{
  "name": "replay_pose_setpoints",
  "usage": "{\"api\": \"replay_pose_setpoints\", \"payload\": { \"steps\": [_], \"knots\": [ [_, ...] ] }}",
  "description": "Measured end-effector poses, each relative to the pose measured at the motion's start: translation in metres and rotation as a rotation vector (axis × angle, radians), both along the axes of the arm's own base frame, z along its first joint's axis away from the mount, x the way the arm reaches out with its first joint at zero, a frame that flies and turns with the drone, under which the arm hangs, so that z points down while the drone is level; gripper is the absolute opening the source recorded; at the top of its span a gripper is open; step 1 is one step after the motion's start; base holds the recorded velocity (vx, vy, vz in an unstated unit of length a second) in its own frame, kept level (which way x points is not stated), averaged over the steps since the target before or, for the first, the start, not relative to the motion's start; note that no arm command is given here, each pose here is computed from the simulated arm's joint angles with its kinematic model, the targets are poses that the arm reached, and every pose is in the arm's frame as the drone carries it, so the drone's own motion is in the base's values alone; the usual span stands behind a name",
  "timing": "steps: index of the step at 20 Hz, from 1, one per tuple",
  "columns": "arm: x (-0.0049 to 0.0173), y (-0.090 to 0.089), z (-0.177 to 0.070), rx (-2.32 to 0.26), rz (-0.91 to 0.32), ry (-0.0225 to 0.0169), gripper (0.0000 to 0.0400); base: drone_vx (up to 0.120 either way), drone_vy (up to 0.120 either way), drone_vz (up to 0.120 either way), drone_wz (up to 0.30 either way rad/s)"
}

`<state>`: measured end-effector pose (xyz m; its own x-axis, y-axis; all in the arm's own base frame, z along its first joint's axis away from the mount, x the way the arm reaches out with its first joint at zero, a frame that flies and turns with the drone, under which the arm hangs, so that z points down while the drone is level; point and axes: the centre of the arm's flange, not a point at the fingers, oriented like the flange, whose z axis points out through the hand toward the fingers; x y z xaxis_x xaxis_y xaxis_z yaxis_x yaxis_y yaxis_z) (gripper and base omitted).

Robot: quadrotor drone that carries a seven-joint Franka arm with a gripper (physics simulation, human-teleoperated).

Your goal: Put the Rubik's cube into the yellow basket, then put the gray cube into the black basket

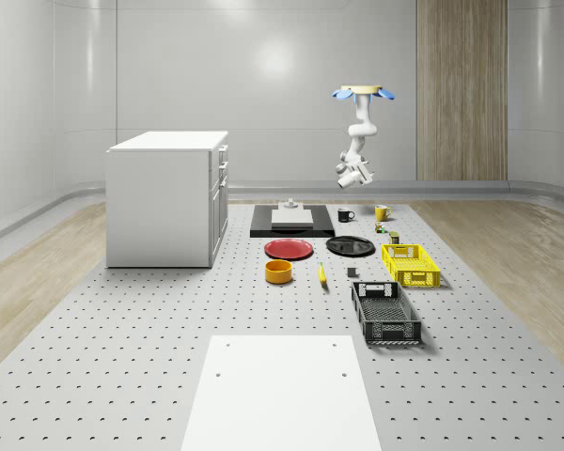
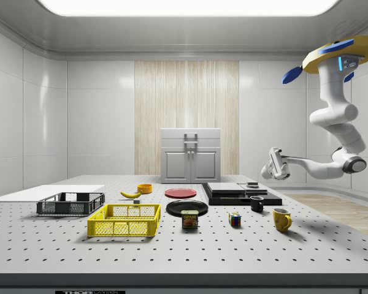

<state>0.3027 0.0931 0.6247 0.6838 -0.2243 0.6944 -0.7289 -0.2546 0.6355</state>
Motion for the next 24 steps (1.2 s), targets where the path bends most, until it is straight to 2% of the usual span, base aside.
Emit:
{"api": "replay_pose_setpoints", "payload": {
  "steps": [2,4,6,9,12,15,24],
  "knots": [
    [0.0011,0.006,-0.033,-0.339,-0.012,-0.0001,0.0400,0.120,0.000,-0.120,0.000],
    [0.0022,0.000,-0.067,-0.683,-0.025,-0.0002,0.0400,0.120,0.000,-0.120,0.000],
    [0.0032,-0.015,-0.093,-0.994,-0.037,0.0000,0.0400,0.120,0.000,-0.120,0.000],
    [0.0040,-0.041,-0.117,-1.351,-0.049,0.0009,0.0400,0.120,0.000,-0.120,0.000],
    [0.0042,-0.061,-0.127,-1.581,-0.055,0.0026,0.0400,0.120,0.000,-0.120,0.000],
    [0.0042,-0.074,-0.131,-1.719,-0.057,0.0042,0.0400,0.120,0.000,-0.120,0.000],
    [0.0041,-0.090,-0.134,-1.876,-0.057,0.0069,0.0400,0.120,0.000,-0.102,0.000]
  ]
}}
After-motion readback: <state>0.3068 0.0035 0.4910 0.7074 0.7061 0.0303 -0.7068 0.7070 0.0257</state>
